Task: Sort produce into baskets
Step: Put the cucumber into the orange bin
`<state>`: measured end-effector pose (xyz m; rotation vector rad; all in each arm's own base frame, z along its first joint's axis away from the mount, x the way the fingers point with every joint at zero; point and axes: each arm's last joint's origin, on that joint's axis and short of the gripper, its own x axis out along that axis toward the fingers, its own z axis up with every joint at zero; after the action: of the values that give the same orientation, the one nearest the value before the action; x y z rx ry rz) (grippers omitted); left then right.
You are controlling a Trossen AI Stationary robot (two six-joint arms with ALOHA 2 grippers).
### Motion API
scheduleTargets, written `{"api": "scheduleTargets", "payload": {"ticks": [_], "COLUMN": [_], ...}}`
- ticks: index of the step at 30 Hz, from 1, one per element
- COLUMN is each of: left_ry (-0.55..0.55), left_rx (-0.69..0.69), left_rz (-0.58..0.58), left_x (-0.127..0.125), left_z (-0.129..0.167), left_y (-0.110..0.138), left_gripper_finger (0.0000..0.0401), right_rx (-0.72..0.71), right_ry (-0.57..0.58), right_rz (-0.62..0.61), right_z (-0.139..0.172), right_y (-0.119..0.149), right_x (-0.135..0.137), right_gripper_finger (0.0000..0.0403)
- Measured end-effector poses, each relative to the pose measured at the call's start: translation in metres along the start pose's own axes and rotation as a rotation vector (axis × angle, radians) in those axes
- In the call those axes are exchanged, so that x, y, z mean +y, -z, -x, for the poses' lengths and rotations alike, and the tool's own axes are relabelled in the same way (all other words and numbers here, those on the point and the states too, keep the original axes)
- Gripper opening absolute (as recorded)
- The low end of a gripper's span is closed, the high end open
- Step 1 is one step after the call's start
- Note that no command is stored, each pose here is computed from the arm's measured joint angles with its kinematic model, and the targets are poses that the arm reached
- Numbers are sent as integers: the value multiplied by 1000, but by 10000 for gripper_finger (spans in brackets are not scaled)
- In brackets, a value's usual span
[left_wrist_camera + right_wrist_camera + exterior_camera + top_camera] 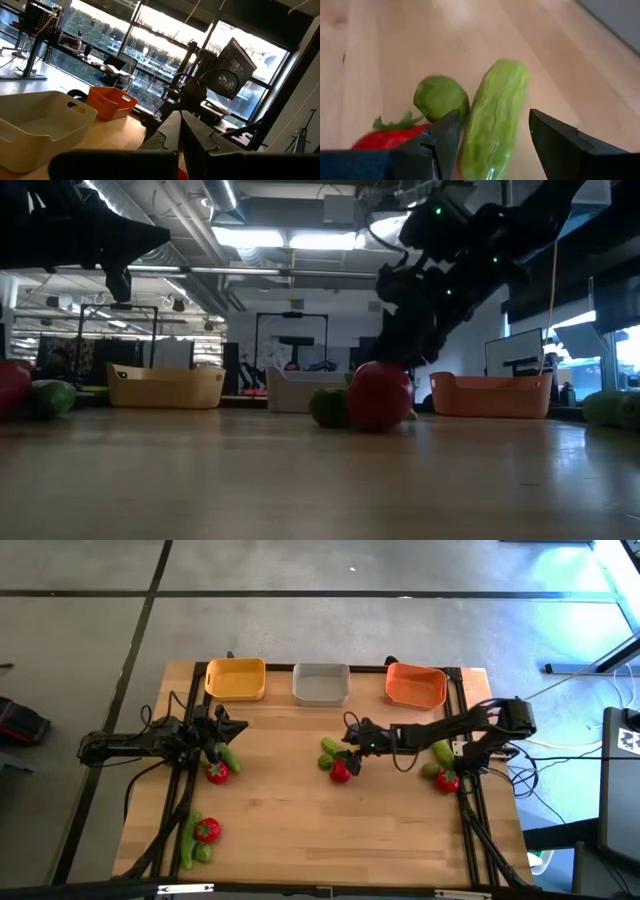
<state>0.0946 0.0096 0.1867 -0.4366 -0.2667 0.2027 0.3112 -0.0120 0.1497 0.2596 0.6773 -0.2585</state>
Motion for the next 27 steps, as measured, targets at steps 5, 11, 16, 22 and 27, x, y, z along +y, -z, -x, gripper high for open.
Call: {"api": "scheduleTargets", "payload": {"ticks": [5, 11, 16, 22, 27], "left_ry": [-1, -1, -1, -1, -1], "left_rx": [3, 2, 2, 3, 2], "left_rz": [-1, -1, -1, -1, 0], "left_x": [0, 0, 0, 0, 0], "left_z": [0, 0, 0, 0, 0], "left_y": [0, 0, 0, 0, 0], "left_gripper_finger": [8, 8, 8, 8, 8], "right_rx": [21, 62, 84, 74, 56], "right_ry": [-5, 18, 26, 33, 32], "right_rz": [3, 9, 16, 42, 64], "right_z": [-10, -19, -23, -22, -18], "right_y": [6, 16, 20, 19, 15], "right_x": [0, -2, -3, -3, -3], "right_gripper_finger": [227, 227, 209, 137, 122]}}
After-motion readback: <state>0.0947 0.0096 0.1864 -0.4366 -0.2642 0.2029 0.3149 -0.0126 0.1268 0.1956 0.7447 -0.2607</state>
